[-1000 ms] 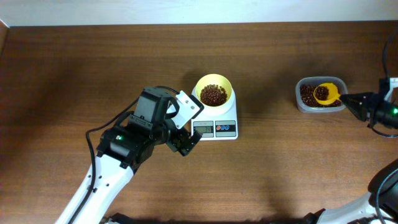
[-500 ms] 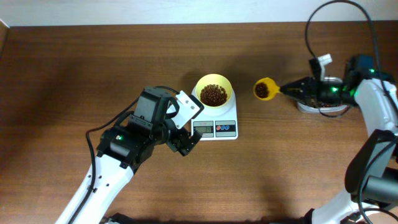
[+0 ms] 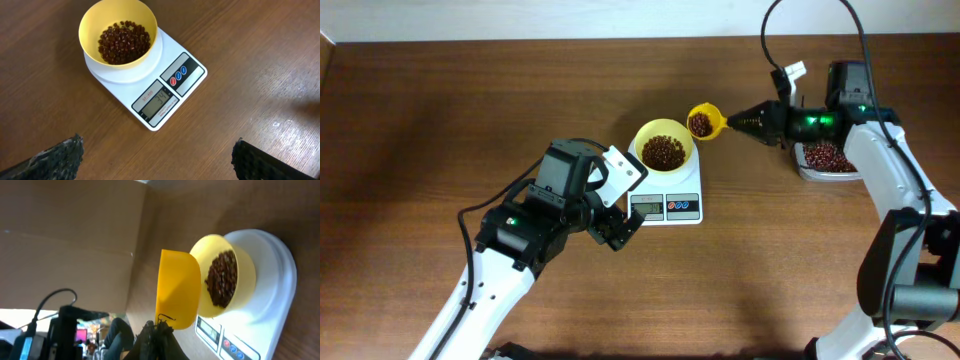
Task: Scoop item into bowl and weigh 50g on scale
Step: 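Carry the filled scoop with the right gripper over the yellow bowl, then tilt the scoop with the right gripper, pouring beans gradually into the bowl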
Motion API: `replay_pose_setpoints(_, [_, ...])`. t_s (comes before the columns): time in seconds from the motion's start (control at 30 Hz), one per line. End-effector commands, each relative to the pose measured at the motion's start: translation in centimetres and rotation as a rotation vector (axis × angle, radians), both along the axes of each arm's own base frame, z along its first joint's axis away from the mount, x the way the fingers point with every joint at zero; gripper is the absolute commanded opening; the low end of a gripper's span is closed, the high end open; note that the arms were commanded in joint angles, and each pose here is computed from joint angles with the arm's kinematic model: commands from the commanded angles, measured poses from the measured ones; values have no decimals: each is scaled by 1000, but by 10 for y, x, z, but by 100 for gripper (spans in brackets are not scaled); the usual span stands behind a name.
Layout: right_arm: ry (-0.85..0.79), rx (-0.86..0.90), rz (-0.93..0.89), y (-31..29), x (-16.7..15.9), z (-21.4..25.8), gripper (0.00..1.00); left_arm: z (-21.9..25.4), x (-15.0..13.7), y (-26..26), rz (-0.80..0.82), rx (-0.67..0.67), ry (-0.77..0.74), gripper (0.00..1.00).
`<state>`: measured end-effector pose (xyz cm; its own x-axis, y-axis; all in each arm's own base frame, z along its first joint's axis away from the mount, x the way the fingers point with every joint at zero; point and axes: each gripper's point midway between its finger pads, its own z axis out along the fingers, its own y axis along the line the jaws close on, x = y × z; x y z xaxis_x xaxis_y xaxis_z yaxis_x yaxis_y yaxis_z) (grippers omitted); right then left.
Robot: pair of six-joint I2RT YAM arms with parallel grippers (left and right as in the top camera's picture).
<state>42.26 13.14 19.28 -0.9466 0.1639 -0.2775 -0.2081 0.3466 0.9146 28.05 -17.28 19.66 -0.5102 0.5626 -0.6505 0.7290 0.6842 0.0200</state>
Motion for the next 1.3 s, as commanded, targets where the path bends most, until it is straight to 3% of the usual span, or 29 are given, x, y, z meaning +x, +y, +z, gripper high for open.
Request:
replay_pose_setpoints(0.0, [51, 25, -9, 11, 5, 2, 4, 3, -1, -1, -2, -15, -1, 99])
replay_pose_setpoints(0.53, [14, -204, -48, 50, 13, -29, 4, 3, -1, -1, -2, -15, -1, 99])
replay_pose_setpoints(0.77, [-179, -302, 15, 47, 17, -35, 4, 3, -1, -1, -2, -15, -1, 99])
replay_pose_setpoints(1.0, [-430, -359, 197, 78, 3, -35, 4, 3, -1, -1, -2, -15, -1, 99])
replay_pose_setpoints(1.27, [-522, -382, 241, 79, 2, -35, 4, 3, -1, -1, -2, -15, -1, 99])
